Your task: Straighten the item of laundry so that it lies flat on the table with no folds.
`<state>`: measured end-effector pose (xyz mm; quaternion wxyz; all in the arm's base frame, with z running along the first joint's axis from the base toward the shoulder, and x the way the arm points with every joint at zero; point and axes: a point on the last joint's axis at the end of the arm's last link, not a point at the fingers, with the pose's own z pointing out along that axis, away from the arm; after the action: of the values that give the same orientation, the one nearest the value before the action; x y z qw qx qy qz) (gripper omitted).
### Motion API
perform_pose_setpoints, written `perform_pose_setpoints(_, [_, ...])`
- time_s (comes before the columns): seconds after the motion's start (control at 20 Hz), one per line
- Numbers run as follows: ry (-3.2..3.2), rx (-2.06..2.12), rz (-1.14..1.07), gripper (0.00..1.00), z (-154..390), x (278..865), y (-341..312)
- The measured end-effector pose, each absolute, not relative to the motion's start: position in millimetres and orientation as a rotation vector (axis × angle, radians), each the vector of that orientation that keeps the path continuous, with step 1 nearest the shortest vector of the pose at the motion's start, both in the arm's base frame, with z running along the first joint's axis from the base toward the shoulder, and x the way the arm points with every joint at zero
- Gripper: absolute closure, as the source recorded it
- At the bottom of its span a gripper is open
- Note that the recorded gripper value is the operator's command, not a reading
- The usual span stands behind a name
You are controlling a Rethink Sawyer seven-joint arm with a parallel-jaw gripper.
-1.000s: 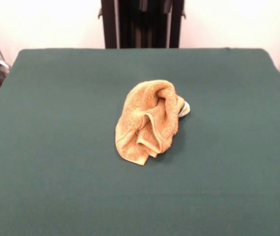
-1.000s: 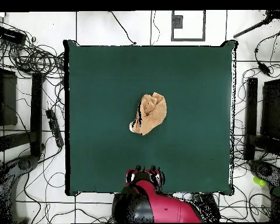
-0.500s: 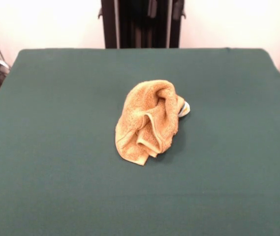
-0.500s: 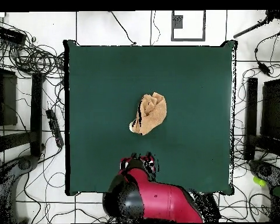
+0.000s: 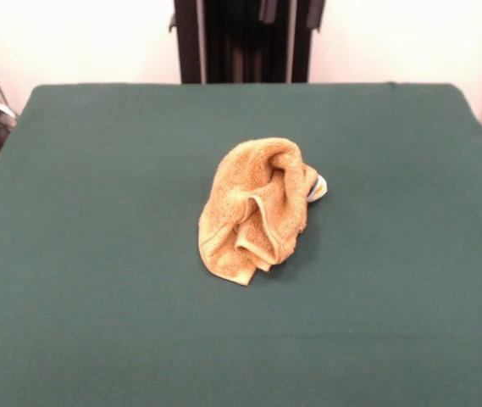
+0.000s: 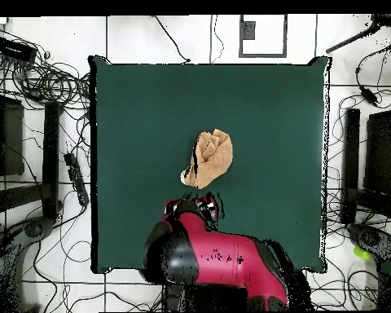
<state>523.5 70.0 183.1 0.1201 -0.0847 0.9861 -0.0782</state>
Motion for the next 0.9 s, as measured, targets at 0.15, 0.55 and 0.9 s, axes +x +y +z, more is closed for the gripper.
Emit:
perform_pose_setpoints(0.15, [2.881,-0.217,-0.241,0.0,190,539,57])
perform_pose_setpoints(0.55, [2.846,-0.15,-0.272,0.0,191,581,21])
perform_pose_setpoints(0.9, [2.864,-0.122,-0.282,0.0,168,597,-1])
